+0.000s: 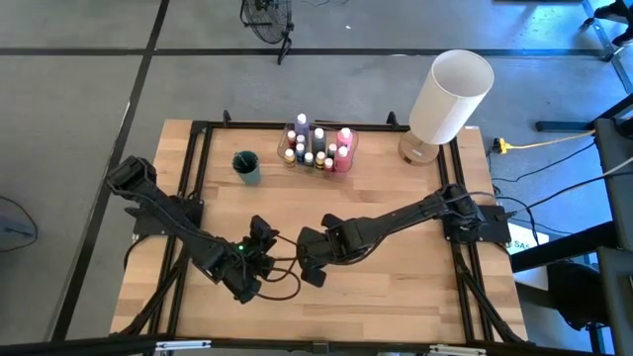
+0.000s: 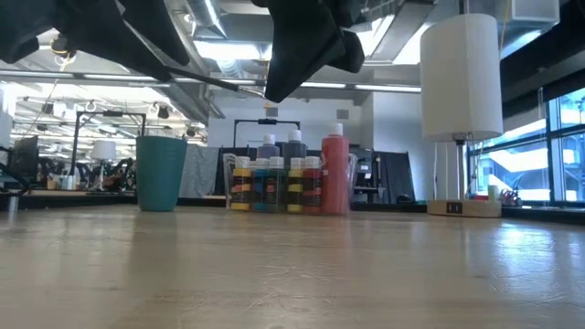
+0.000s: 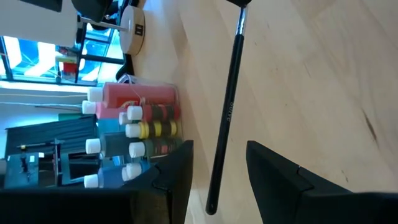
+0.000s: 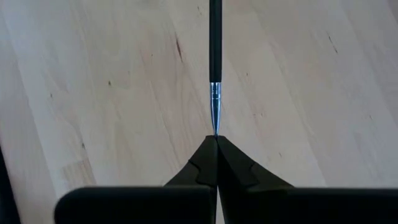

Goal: Pick & Place Paint Supplies
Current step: Put the silver paint brush into the green cup

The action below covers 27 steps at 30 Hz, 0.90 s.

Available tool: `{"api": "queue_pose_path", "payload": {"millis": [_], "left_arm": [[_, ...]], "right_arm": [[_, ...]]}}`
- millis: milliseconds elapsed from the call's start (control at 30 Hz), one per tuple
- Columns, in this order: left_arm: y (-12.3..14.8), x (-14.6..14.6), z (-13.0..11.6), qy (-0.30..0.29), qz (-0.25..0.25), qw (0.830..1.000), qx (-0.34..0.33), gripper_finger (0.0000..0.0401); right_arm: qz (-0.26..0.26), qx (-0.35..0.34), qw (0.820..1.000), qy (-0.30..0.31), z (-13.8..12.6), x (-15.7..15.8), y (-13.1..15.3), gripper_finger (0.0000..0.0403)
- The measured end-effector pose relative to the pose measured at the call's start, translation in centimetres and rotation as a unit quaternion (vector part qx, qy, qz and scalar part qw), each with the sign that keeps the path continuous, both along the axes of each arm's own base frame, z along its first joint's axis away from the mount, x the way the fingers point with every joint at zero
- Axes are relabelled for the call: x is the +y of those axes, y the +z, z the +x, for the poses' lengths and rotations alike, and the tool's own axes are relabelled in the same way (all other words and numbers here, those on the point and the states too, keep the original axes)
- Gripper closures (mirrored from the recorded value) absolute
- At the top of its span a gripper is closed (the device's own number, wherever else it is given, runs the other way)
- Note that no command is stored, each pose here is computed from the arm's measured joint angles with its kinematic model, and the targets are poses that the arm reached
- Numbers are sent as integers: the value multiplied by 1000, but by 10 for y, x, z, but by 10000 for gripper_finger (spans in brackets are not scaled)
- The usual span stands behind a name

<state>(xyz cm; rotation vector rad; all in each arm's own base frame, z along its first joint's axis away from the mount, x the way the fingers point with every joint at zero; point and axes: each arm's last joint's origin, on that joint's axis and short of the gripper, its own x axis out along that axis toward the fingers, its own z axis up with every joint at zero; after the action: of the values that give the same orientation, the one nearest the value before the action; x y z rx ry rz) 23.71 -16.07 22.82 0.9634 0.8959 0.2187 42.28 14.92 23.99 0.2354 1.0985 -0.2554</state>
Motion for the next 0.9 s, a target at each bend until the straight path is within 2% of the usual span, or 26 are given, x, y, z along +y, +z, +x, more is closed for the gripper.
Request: {"api": "queue_pose_path", "payload": {"millis": [500,633,900], "left_arm": [[0,11,7,19,3,1000,5,263],[0,11,7,18,0,1000,6,285],[0,11,8,17,-4,1000,6,356]], "right_arm": [[-3,-2,1000,5,0,0,0,403],[-5,-2,1000,7,0,0,0,403],[-4,-2,1000,8,0,0,0,403]]}}
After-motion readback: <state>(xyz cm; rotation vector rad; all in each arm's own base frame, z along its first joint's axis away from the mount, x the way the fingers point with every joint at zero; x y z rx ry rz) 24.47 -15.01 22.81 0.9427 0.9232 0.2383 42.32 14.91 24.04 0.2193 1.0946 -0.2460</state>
